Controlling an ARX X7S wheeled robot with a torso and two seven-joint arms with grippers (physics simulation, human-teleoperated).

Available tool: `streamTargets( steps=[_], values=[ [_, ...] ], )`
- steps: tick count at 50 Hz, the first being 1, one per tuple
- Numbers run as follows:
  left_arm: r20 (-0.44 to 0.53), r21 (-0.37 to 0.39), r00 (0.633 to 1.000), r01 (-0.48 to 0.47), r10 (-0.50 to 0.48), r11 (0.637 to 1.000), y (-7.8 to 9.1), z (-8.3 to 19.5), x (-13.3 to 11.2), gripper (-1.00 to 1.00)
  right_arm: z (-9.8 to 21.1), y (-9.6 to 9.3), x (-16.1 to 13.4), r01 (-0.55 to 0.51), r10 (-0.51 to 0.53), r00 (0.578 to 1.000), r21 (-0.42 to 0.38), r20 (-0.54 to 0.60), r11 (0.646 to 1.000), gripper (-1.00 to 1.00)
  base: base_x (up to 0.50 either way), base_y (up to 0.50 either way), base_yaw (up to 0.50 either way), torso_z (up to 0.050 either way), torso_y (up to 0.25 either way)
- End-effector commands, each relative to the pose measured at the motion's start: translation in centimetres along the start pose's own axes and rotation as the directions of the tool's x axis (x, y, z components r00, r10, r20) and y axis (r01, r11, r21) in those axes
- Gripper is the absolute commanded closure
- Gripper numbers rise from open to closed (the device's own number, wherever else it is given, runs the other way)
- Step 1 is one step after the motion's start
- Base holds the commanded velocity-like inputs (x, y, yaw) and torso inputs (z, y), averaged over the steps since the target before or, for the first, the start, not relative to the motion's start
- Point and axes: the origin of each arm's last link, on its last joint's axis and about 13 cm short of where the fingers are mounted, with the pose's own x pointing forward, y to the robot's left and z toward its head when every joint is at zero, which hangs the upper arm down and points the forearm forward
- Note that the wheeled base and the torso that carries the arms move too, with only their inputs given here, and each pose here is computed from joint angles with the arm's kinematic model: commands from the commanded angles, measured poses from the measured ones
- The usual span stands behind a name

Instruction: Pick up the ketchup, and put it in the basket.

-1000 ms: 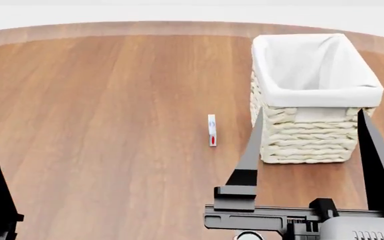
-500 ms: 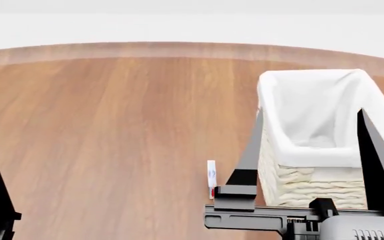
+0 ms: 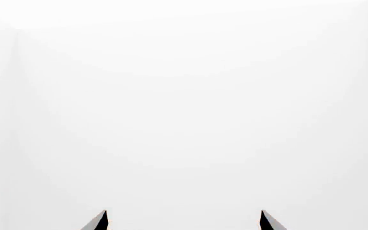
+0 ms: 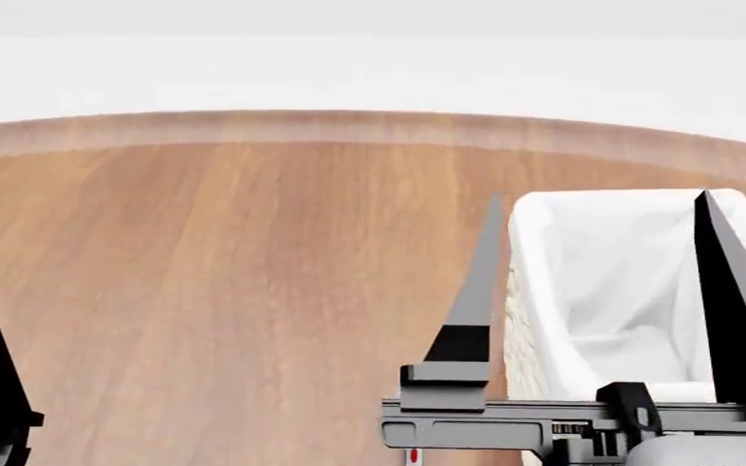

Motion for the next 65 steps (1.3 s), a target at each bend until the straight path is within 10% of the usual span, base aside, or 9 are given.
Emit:
streamTargets(
  steps=[1, 41, 65],
  values=[
    [-0.002, -0.001, 1.0, -0.001, 0.001, 1.0, -0.02, -0.01, -0.03, -1.0, 0.24, -0.2, -0.66, 0.023, -0.021, 0.998, 0.035, -0.053, 0.999, -1.0, 0.0, -0.21, 0.0, 0.0, 0.0],
    [-0.003, -0.003, 1.0, -0.007, 0.007, 1.0, 0.07, 0.01, -0.01, -1.0, 0.34, -0.15, -0.73, 0.02, -0.018, 0.999, 0.049, -0.047, 0.999, -1.0, 0.0, -0.5, 0.0, 0.0, 0.0],
    [-0.003, -0.004, 1.0, -0.011, 0.011, 1.0, 0.14, -0.01, 0.05, -1.0, 0.18, -0.09, -0.9, 0.013, -0.014, 1.0, -0.05, -0.016, 0.999, -1.0, 0.0, 0.0, 0.17, 0.0, 0.0]
  ],
)
